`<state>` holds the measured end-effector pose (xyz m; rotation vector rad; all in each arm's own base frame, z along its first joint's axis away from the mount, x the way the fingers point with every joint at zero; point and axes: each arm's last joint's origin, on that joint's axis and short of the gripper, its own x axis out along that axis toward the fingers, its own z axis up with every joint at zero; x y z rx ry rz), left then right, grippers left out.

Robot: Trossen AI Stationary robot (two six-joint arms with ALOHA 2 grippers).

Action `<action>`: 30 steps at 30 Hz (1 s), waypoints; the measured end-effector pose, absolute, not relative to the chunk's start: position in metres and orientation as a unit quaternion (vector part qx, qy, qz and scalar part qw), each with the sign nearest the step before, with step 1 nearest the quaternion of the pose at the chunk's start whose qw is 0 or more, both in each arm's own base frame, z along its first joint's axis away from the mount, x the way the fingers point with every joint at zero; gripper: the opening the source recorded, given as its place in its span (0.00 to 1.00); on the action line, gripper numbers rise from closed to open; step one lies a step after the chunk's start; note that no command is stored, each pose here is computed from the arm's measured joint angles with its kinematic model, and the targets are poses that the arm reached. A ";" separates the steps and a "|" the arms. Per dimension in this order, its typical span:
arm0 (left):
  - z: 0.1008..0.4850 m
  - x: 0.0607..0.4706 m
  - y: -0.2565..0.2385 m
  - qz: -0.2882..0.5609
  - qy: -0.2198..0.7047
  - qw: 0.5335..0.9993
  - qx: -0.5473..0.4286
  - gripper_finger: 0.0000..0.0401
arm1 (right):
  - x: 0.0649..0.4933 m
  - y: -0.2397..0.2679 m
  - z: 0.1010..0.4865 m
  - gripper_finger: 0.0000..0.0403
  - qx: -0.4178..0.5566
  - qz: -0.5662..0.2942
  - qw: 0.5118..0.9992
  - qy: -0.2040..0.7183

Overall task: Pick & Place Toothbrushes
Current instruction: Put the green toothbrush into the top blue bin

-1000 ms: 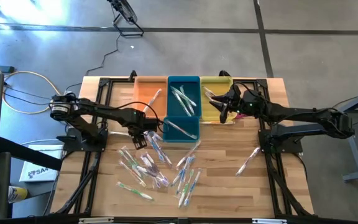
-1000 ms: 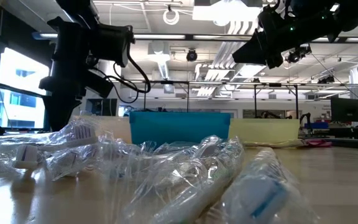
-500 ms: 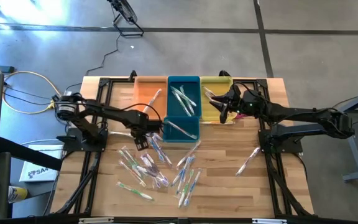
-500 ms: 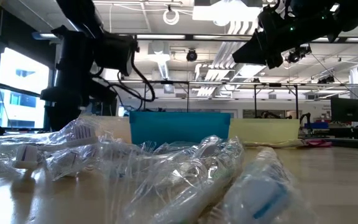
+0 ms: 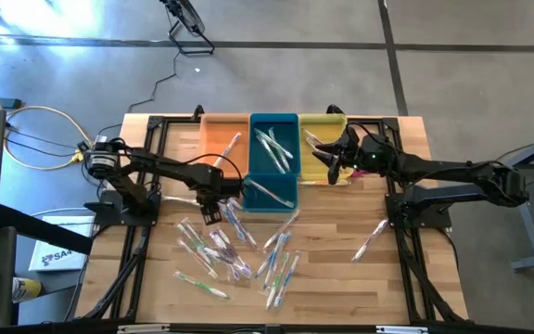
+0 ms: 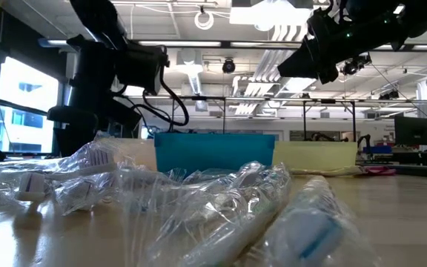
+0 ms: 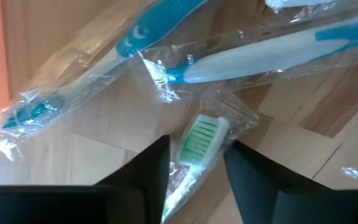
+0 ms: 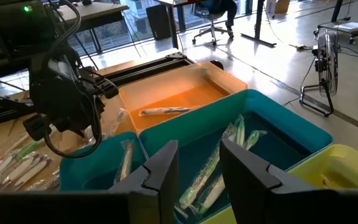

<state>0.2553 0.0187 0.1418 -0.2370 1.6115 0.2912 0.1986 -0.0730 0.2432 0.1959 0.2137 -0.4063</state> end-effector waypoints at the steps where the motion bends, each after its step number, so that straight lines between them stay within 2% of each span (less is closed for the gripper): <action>1: 0.142 0.255 0.019 0.127 0.716 0.677 -0.108 0.34 | 0.199 -0.073 0.243 0.28 0.097 -0.201 0.969 0.106; 8: 0.141 0.256 0.018 0.121 0.715 0.679 -0.116 0.13 | 0.199 -0.073 0.243 0.28 0.094 -0.202 0.969 0.107; 14: 0.143 0.255 0.018 0.118 0.718 0.676 -0.116 0.03 | 0.199 -0.073 0.243 0.28 0.083 -0.201 0.970 0.109; 22: 0.157 0.251 0.018 0.111 0.711 0.687 -0.104 0.02 | 0.199 -0.073 0.243 0.28 0.067 -0.199 0.971 0.112; 30: 0.202 0.273 0.037 0.100 0.680 0.722 -0.080 0.02 | 0.199 -0.073 0.243 0.28 0.055 -0.193 0.973 0.115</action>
